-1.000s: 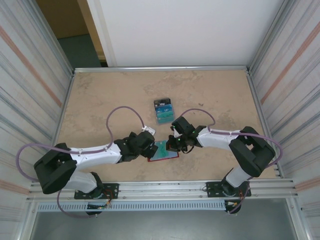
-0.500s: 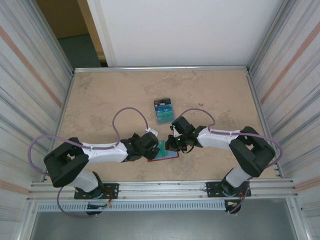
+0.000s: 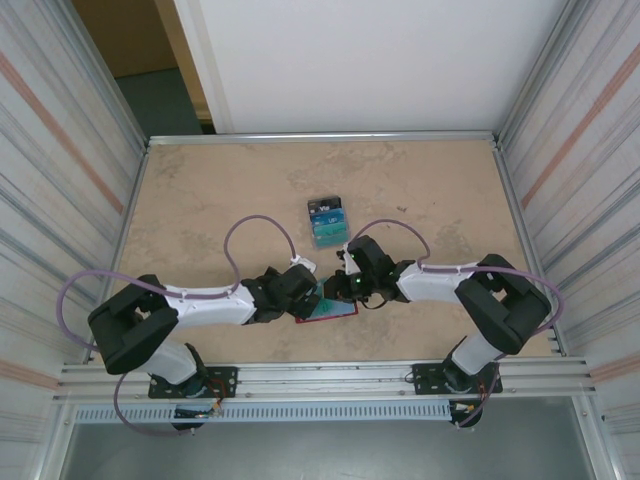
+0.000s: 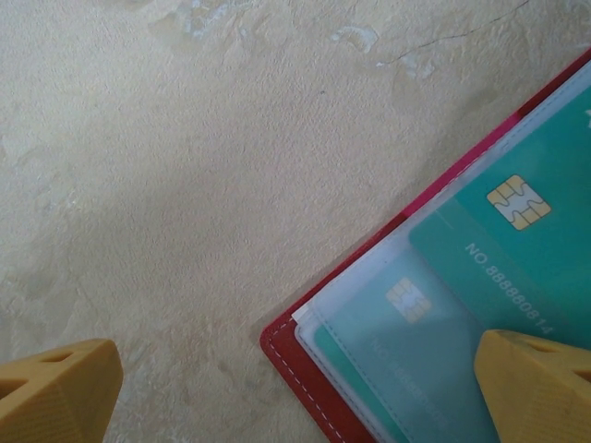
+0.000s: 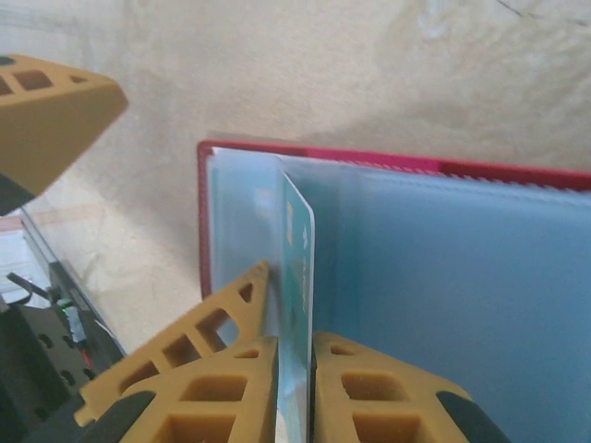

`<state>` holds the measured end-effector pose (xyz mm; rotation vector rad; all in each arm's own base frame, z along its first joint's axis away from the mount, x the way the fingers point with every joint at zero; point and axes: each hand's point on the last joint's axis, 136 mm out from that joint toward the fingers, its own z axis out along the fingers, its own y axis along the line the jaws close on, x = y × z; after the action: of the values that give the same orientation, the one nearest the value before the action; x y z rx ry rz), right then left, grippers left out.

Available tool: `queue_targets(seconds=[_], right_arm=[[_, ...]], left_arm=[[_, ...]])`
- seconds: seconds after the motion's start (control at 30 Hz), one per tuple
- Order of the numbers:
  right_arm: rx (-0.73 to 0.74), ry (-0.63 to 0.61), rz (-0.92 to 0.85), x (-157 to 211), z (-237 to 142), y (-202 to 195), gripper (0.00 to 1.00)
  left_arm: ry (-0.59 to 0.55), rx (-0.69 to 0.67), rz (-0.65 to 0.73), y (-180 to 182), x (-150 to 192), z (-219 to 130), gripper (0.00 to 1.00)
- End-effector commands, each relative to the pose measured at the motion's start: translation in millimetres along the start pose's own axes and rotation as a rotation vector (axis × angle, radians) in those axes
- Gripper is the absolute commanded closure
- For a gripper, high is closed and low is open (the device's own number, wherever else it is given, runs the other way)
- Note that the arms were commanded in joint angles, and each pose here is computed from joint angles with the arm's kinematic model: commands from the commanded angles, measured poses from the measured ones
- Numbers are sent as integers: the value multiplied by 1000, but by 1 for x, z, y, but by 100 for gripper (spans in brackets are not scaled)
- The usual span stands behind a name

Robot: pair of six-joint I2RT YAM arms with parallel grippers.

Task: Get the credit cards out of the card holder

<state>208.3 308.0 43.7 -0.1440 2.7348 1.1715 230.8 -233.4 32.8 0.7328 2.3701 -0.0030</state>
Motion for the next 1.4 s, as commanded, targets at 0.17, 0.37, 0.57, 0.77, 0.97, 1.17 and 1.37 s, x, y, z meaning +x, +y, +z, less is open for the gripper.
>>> queue_targets(seconds=[0.17,0.37,0.57,0.77,0.97,1.17,1.37], right_arm=[[13,-15,0,-3,1,-6,96],[176,-48,-30,-6,-19,-24,100],[220,-72,-88,-10,-41,-17,100],[192,-120,-184,-18,-61,8,100],[166,-194,-325,-26,-87,38,100],[144,-261,-578,-26,-111,69,100],[99,-280,-820,-23,-126,99,100]], left_arm=[[47,-18,30,4,16,-1,1],[28,-38,26,9,12,-5,1],[-2,-49,7,14,3,-15,1],[-84,-40,-34,17,-22,-33,1],[-195,-67,-85,31,-49,-60,1],[-353,-40,-74,43,-79,-95,1],[-537,159,45,36,-108,-132,5]])
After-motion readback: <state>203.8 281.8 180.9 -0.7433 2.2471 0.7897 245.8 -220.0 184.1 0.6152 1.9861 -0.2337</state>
